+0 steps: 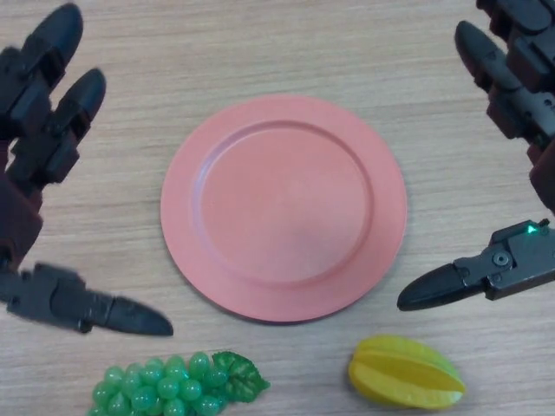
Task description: Pick up the green grapes and place it on the plate
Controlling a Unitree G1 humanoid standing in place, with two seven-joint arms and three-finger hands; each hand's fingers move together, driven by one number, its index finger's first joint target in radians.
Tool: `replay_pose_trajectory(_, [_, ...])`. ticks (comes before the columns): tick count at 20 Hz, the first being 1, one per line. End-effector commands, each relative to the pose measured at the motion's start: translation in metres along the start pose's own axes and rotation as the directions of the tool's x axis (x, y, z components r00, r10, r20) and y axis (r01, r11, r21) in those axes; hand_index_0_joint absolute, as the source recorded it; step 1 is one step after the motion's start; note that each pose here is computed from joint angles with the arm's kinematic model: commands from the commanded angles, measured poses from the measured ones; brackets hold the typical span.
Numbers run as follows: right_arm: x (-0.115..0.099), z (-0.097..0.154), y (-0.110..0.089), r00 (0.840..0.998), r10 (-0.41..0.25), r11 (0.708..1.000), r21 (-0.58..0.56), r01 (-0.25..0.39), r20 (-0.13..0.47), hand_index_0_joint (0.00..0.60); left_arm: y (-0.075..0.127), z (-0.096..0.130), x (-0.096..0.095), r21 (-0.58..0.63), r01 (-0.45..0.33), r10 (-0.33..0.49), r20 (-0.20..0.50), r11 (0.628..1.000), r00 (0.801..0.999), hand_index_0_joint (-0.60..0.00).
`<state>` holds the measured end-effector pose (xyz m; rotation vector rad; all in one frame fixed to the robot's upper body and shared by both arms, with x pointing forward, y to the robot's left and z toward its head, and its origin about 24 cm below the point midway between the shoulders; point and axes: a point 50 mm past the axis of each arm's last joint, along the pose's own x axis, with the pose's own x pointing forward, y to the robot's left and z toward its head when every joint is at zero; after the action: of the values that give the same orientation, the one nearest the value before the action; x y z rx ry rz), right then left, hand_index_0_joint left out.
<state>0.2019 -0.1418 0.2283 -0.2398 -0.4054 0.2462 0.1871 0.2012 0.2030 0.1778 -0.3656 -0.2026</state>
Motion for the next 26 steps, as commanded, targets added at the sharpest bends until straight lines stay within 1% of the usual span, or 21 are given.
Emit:
replay_pose_trajectory(1, [-0.003,0.028,-0.012,0.98,-0.06,0.996,-0.049,0.071,0.192,0.0,0.002,0.017,-0.017,0.199,-0.028,-0.01,0.186,0.98,0.983,0.0])
replay_pose_trajectory(2, [-0.003,0.027,-0.011,0.98,-0.059,0.996,-0.049,0.069,0.191,0.0,0.001,0.012,-0.02,0.232,-0.03,-0.013,0.181,0.972,0.983,0.0])
replay_pose_trajectory(4, [-0.002,0.027,-0.008,0.98,-0.054,0.997,-0.045,0.064,0.192,0.0,0.001,-0.004,-0.029,0.363,-0.033,-0.025,0.156,0.931,0.987,0.0])
replay_pose_trajectory(5, [-0.001,0.026,-0.006,0.981,-0.047,0.997,-0.046,0.056,0.187,0.0,0.0,-0.014,-0.033,0.469,-0.063,-0.01,0.151,0.881,0.988,0.0])
replay_pose_trajectory(6, [0.0,0.026,-0.005,0.982,-0.045,0.998,-0.045,0.054,0.185,0.0,0.0,-0.017,-0.035,0.511,-0.08,0.005,0.147,0.856,0.989,0.0])
replay_pose_trajectory(7, [0.001,0.025,-0.002,0.982,-0.04,0.998,-0.044,0.049,0.184,0.0,-0.004,-0.026,-0.04,0.602,-0.088,0.012,0.128,0.793,0.992,0.0])
replay_pose_trajectory(8, [0.002,0.025,-0.001,0.982,-0.039,0.998,-0.041,0.047,0.184,0.0,-0.006,-0.031,-0.042,0.644,-0.088,0.012,0.121,0.76,0.993,0.0])
replay_pose_trajectory(9, [0.003,0.025,0.0,0.982,-0.035,0.998,-0.037,0.043,0.185,0.0,-0.01,-0.041,-0.048,0.714,-0.061,0.004,0.081,0.698,0.997,0.0])
replay_pose_trajectory(10, [0.003,0.025,0.001,0.982,-0.033,0.999,-0.036,0.04,0.184,0.0,-0.011,-0.044,-0.05,0.733,-0.046,0.001,0.061,0.679,0.998,0.0])
replay_pose_trajectory(12, [0.004,0.026,0.003,0.982,-0.026,0.999,-0.034,0.033,0.187,0.0,-0.017,-0.054,-0.059,0.795,0.026,-0.019,-0.018,0.606,1.0,0.0])
replay_pose_trajectory(13, [0.005,0.026,0.005,0.982,-0.022,0.999,-0.03,0.028,0.188,0.0,-0.02,-0.062,-0.066,0.846,0.109,-0.044,-0.101,0.522,0.994,0.0])
replay_pose_trajectory(14, [0.005,0.026,0.005,0.982,-0.02,0.999,-0.03,0.027,0.189,0.0,-0.02,-0.066,-0.068,0.868,0.137,-0.048,-0.13,0.478,0.99,0.0])
replay_pose_trajectory(15, [0.006,0.027,0.006,0.981,-0.019,0.999,-0.025,0.025,0.193,0.0,-0.02,-0.073,-0.071,0.9,0.171,-0.045,-0.166,0.402,0.985,0.0])
replay_pose_trajectory(16, [0.006,0.026,0.006,0.981,-0.02,0.999,-0.021,0.024,0.192,0.0,-0.02,-0.075,-0.072,0.912,0.177,-0.041,-0.174,0.37,0.984,0.0])
replay_pose_trajectory(17, [0.006,0.026,0.007,0.981,-0.02,1.0,-0.016,0.024,0.192,0.0,-0.021,-0.081,-0.076,0.933,0.187,-0.041,-0.183,0.309,0.982,0.0])
replay_pose_trajectory(19, [0.006,0.027,0.006,0.98,-0.024,1.0,-0.009,0.026,0.196,0.0,-0.025,-0.087,-0.083,0.939,0.22,-0.056,-0.213,0.266,0.976,0.0])
replay_pose_trajectory(20, [0.006,0.027,0.006,0.98,-0.024,1.0,-0.01,0.027,0.197,0.0,-0.027,-0.089,-0.086,0.936,0.235,-0.07,-0.225,0.262,0.972,0.0])
replay_pose_trajectory(22, [0.005,0.027,0.006,0.98,-0.026,1.0,-0.011,0.028,0.198,0.0,-0.031,-0.093,-0.096,0.925,0.308,-0.138,-0.284,0.22,0.949,0.0])
replay_pose_trajectory(24, [0.005,0.027,0.006,0.98,-0.026,1.0,-0.009,0.029,0.198,0.0,-0.031,-0.094,-0.098,0.922,0.328,-0.153,-0.301,0.205,0.941,-0.198])
replay_pose_trajectory(25, [0.005,0.027,0.006,0.98,-0.027,1.0,-0.008,0.029,0.198,0.0,-0.032,-0.095,-0.099,0.919,0.343,-0.158,-0.315,0.195,0.936,-0.348])
replay_pose_trajectory(26, [0.005,0.027,0.005,0.98,-0.028,1.0,-0.006,0.029,0.197,0.0,-0.033,-0.098,-0.1,0.908,0.367,-0.156,-0.34,0.203,0.927,-0.448])
